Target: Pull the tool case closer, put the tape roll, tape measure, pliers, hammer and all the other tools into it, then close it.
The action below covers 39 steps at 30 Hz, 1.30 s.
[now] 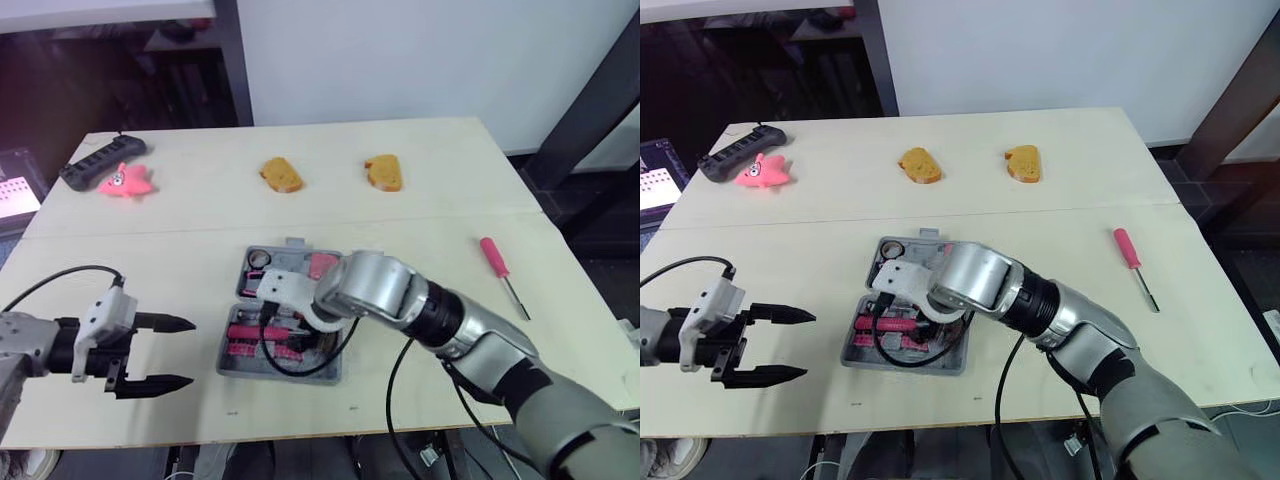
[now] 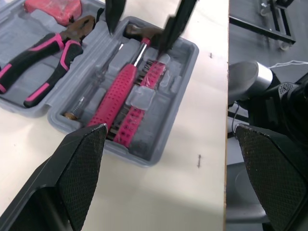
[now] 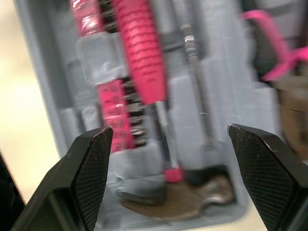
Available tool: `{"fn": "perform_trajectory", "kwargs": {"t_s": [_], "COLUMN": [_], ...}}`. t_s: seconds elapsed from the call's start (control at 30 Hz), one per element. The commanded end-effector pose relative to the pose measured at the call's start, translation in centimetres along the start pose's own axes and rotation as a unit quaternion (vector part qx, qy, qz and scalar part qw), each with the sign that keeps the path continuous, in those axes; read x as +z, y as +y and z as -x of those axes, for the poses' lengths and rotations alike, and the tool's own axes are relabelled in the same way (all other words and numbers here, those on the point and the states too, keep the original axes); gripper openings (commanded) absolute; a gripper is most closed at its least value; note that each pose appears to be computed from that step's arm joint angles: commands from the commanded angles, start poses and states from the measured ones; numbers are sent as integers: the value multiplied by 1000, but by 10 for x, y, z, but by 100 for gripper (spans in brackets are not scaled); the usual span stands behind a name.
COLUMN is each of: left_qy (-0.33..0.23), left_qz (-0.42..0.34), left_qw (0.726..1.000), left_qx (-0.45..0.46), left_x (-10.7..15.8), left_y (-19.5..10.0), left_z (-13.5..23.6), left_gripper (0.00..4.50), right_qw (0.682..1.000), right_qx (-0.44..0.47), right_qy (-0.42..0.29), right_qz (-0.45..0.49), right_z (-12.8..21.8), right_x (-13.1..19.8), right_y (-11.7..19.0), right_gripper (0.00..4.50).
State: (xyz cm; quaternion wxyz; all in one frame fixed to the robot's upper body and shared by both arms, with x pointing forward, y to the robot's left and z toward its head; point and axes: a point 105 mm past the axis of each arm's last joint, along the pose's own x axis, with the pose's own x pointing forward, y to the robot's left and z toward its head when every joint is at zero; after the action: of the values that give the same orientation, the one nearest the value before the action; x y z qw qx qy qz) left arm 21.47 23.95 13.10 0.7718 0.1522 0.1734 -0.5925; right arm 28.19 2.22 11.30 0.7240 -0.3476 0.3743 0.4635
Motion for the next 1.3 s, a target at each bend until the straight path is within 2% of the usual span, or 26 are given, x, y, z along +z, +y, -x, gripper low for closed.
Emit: {"fn": "perform_trajectory", "kwargs": {"t_s": [0.03, 0.07, 0.17, 0.3, 0.37, 0.4, 0.47, 0.6, 0.93, 1.3], "left_qy": [-8, -7, -8, -9, -9, -9, -8, -9, -8, -7], "left_qz": [-8, -8, -9, -10, -10, -10, -10, -10, -11, -9], "left_qw": [1000, 1000, 1000, 1000, 1000, 1000, 1000, 1000, 1000, 1000], "left_qx": [-4, -4, -4, -2, -1, -1, -1, 1, 2, 1], "left_x": [6, 6, 7, 8, 8, 8, 8, 9, 9, 9], "left_y": [1, 1, 2, 4, 5, 5, 6, 7, 6, 5], "left_z": [-2, -2, -3, -3, -3, -4, -4, -4, -3, -2], "left_gripper": [450, 450, 450, 450, 450, 450, 450, 450, 450, 450], "right_qw": [999, 999, 993, 987, 982, 976, 971, 966, 970, 972], "right_qx": [-7, -6, 11, 31, 36, 6, 19, 12, 37, 16], "right_qy": [-40, -48, -115, -157, -184, -219, -240, -256, -239, -230], "right_qz": [-1, -2, -11, -12, -12, 9, -2, -14, -9, -39], "right_z": [12, 14, 19, 17, 12, 12, 4, -10, -25, -34], "right_x": [9, 9, 24, 21, 20, 26, 23, 19, 3, -7], "right_y": [-1, -1, 4, 13, 17, 14, 19, 18, 30, 17], "right_gripper": [405, 405, 321, 121, 5, 1, 1, 1, 1, 1]}}
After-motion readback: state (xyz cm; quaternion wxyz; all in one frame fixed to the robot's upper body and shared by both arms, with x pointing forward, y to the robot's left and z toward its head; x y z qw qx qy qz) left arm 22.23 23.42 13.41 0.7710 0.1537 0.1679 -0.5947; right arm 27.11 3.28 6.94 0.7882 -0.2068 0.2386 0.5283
